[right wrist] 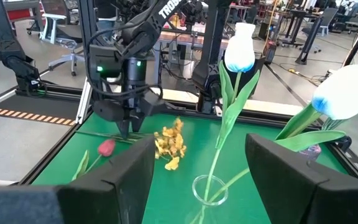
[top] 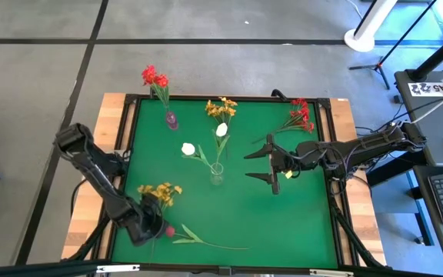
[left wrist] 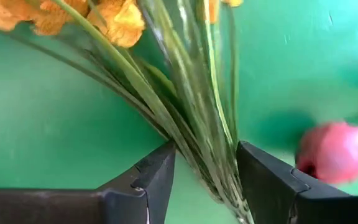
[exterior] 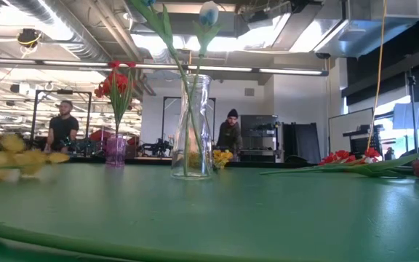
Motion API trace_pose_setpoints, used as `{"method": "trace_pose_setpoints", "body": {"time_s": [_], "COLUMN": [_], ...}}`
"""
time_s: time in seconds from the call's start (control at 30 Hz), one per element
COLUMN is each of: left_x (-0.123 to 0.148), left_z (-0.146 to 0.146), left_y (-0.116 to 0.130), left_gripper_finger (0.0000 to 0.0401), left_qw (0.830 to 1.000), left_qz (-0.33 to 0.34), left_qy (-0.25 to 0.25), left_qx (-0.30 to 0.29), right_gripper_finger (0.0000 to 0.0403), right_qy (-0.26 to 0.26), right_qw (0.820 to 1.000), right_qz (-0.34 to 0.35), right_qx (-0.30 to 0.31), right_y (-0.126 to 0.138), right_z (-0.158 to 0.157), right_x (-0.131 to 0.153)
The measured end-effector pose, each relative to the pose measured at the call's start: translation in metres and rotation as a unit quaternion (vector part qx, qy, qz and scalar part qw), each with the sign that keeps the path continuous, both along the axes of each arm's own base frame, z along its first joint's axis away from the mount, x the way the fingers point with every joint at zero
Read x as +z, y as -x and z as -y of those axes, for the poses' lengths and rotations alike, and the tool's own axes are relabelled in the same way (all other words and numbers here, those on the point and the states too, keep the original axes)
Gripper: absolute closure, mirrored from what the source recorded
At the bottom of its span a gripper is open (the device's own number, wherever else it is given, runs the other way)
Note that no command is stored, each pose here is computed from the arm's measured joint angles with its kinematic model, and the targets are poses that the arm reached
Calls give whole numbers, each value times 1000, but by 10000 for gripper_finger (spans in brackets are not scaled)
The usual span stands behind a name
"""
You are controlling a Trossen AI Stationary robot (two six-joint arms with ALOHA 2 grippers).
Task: Sort flowers into vase by color
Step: Put the bottom yellow flowers into the transparent vase
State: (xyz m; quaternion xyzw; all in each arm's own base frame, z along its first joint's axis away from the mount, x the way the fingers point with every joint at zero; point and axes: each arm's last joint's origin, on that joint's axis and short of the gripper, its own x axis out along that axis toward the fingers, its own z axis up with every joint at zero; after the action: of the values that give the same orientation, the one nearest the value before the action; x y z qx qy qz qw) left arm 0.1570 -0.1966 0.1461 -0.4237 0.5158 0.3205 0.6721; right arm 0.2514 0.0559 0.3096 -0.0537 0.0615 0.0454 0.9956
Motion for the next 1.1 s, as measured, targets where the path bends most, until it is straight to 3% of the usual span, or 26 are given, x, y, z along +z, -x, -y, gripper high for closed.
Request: {"method": "trace_pose_setpoints", "body": {"time_s": [0.27, 0.5, 0.6, 0.83, 1.0, 1.1], "left_x": [-10, -9, -2, 57, 112, 138], "left_z": [-17, -21, -27, -37, -37, -31], "left_y": [-8, -9, -5, 2, 5, 4], "left_gripper_finger": [252, 374, 390, 397, 399, 399], "left_qw": [999, 998, 994, 985, 968, 940], "left_qz": [-33, -42, -58, -45, 62, 168], "left_qy": [-6, -27, -73, -160, -238, -286], "left_qx": [-6, -44, -51, -54, -59, -82], "right_gripper_finger": [153, 153, 153, 153, 153, 153], "right_qy": [3, -1, -11, -24, -24, -24], "right_qw": [1000, 1000, 1000, 1000, 1000, 1000], "right_qz": [-2, -5, -6, -10, -10, -10], "right_qx": [0, 0, -2, -4, -4, -4], "right_y": [0, 0, 0, 0, 0, 0], "right_z": [0, 0, 0, 0, 0, 0], "right_x": [0, -1, -1, -2, -2, -2]}}
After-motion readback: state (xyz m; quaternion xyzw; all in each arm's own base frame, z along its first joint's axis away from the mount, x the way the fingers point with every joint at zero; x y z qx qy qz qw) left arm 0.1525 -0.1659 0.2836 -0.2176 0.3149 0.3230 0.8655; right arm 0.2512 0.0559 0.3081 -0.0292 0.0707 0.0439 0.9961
